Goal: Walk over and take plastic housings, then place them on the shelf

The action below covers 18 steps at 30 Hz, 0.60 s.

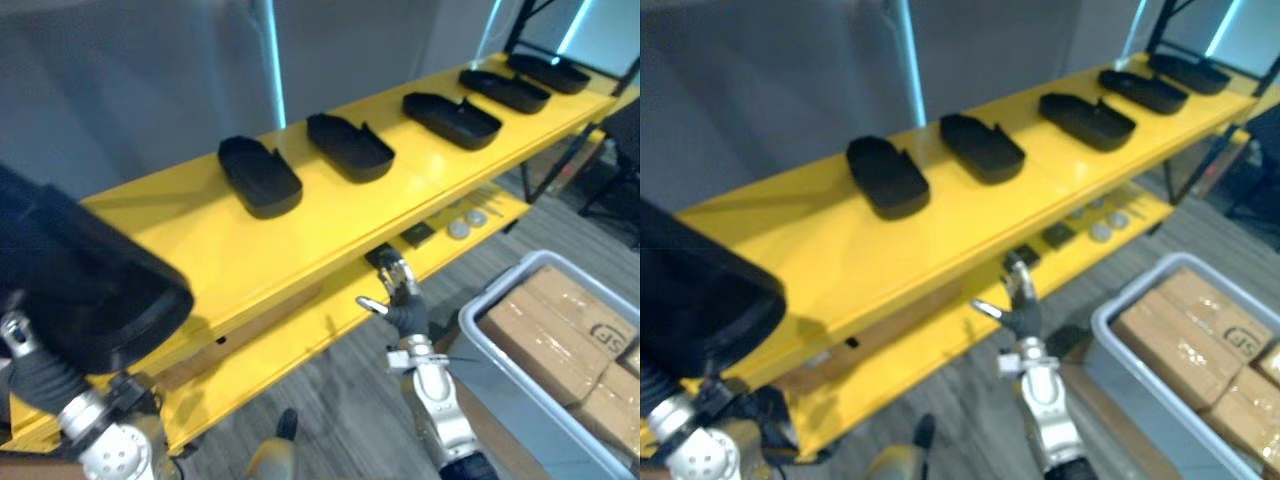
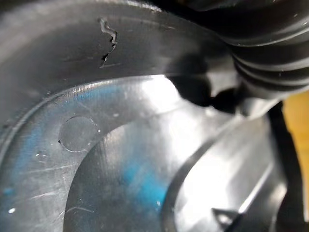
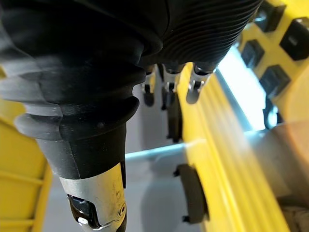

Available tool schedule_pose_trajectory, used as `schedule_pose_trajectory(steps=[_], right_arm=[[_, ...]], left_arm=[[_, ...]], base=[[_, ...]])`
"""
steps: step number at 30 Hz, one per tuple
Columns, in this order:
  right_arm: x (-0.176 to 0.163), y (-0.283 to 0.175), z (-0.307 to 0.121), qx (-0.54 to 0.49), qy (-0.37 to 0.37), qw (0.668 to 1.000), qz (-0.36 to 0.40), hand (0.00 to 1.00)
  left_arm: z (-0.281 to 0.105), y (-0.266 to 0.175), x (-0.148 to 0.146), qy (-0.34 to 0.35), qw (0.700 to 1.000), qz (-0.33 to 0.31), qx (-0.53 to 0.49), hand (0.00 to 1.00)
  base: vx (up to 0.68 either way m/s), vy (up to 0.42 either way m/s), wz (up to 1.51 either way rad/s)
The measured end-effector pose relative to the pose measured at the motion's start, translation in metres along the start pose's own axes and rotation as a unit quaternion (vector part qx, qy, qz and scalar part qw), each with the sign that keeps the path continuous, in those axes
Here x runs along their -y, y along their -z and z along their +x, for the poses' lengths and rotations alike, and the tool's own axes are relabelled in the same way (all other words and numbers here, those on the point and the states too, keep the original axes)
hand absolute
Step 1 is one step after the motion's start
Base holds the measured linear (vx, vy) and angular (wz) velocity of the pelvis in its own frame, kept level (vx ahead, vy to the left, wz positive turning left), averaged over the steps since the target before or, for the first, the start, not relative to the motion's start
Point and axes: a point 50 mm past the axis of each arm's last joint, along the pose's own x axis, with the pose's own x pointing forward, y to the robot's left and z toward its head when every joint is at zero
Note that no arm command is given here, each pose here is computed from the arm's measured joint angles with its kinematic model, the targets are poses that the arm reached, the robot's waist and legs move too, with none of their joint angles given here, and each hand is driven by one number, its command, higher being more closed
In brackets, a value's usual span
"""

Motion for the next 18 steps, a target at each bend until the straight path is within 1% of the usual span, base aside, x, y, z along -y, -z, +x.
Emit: schedule_pose_trajectory(steps=[2, 3, 7, 12, 14, 18], right_arm=[[0.006, -0.003, 0.001, 0.011, 0.008, 1.0, -0.005, 0.0], [0.005, -0.006, 0.003, 0.022, 0.003, 1.0, -0.005, 0.0], [0.0, -0.01, 0.007, 0.039, -0.01, 0.999, -0.002, 0.0], [-0.002, -0.013, 0.005, 0.042, -0.038, 0.998, -0.005, 0.0], [-0.003, -0.01, 0.001, 0.034, -0.051, 0.998, -0.009, 0.0], [-0.01, -0.022, 0.004, 0.065, -0.069, 0.996, -0.001, 0.0]], left_arm=[[0.006, 0.004, 0.01, 0.03, 0.999, -0.01, 0.005, 1.0], [0.008, 0.004, 0.011, 0.032, 0.999, -0.009, 0.004, 1.0], [0.002, 0.008, 0.009, 0.029, 0.999, -0.003, -0.016, 1.0], [-0.008, 0.014, 0.01, 0.027, 0.999, 0.0, -0.046, 1.0], [-0.013, 0.016, 0.006, 0.017, 0.998, 0.007, -0.06, 1.0], [-0.014, 0.016, -0.003, 0.002, 0.998, 0.026, -0.06, 1.0]], base=[[0.01, 0.003, 0.4], [-0.01, -0.035, 0.04], [-0.04, -0.044, -0.22], [-0.15, -0.032, -0.15], [-0.13, 0.013, 0.06], [-0.03, 0.039, 0.31]])
